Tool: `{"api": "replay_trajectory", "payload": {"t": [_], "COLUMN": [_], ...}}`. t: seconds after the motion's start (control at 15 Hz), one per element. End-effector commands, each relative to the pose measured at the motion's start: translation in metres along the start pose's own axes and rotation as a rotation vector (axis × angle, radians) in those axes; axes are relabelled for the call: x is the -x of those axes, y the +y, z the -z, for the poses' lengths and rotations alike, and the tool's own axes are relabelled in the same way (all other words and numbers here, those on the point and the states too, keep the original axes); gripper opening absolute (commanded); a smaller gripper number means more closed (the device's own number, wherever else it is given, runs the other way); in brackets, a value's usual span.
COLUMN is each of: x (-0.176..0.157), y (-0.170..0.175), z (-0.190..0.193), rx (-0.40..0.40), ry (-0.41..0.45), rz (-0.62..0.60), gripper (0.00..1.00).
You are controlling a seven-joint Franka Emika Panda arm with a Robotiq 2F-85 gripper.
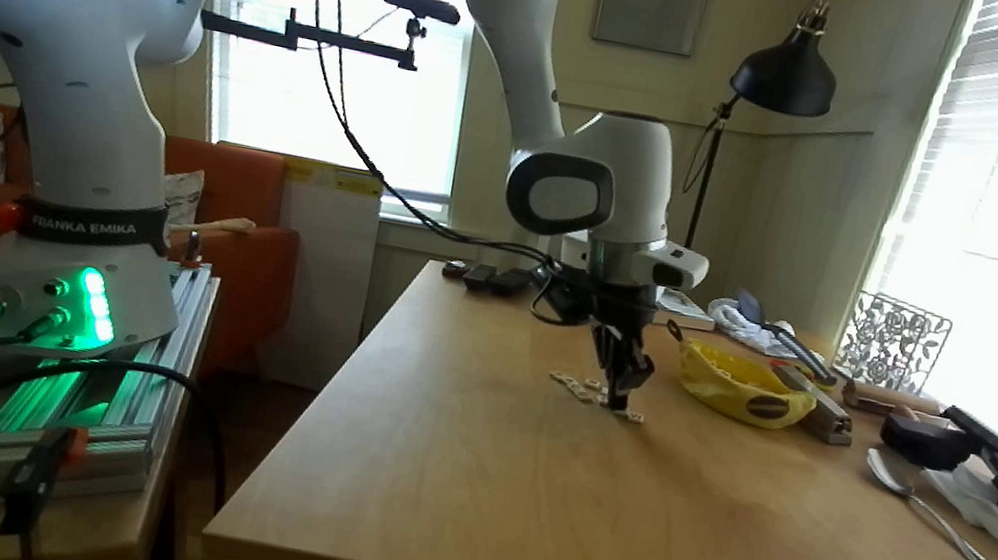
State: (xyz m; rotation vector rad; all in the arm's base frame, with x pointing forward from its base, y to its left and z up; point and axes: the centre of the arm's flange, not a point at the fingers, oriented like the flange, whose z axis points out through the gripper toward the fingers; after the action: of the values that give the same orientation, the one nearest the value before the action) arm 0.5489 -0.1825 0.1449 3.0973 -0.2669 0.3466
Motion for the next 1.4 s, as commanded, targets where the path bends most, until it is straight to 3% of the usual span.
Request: {"api": "replay_trajectory", "payload": {"t": [0.0, 0.47, 1.33], "x": [0.011, 0.018, 0.012], "y": [0.003, 0.002, -0.032], "z": [-0.025, -0.02, -0.025], "rx": [0.005, -0.008, -0.065], "ry": [-0.069, -0.132, -0.105], "rz": [0.035, 0.097, 0.127], "gripper": [0.0, 0.0, 0.0]}}
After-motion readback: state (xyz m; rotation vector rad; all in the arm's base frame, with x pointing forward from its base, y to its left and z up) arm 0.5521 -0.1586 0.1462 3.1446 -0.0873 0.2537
